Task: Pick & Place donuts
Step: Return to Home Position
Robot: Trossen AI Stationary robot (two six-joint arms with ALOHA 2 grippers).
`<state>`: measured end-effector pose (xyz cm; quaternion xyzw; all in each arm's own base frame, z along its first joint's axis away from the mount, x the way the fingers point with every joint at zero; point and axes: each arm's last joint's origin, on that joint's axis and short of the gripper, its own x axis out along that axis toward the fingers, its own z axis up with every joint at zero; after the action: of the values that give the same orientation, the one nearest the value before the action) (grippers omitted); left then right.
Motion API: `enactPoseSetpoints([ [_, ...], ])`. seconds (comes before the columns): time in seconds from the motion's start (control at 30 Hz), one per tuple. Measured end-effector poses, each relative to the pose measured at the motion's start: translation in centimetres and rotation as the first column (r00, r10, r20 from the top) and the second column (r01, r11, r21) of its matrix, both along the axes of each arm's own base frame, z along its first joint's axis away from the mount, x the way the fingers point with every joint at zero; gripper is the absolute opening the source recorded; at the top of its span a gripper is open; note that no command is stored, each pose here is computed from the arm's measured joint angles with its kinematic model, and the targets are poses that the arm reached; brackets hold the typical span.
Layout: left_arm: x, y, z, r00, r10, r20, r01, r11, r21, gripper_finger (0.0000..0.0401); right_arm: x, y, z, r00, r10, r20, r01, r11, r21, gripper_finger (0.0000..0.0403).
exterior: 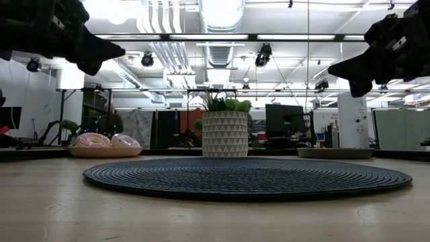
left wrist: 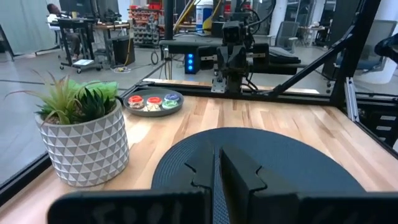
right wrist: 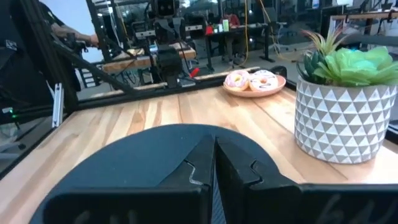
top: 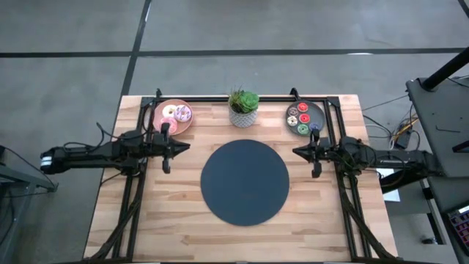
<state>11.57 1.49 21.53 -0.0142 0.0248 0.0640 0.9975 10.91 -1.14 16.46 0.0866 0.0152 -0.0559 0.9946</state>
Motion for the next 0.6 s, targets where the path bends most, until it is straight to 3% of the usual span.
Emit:
enactPoseSetpoints([
  [0.6, -0.6, -0.1, -2.3, 1.000, -0.002, 0.004, 0.002, 1.000, 0.002, 0.0000, -1.2, 0.1, 0.3, 0.999, -0.015, 0.046, 0.017, 0.999, -0.042, 0.0009],
])
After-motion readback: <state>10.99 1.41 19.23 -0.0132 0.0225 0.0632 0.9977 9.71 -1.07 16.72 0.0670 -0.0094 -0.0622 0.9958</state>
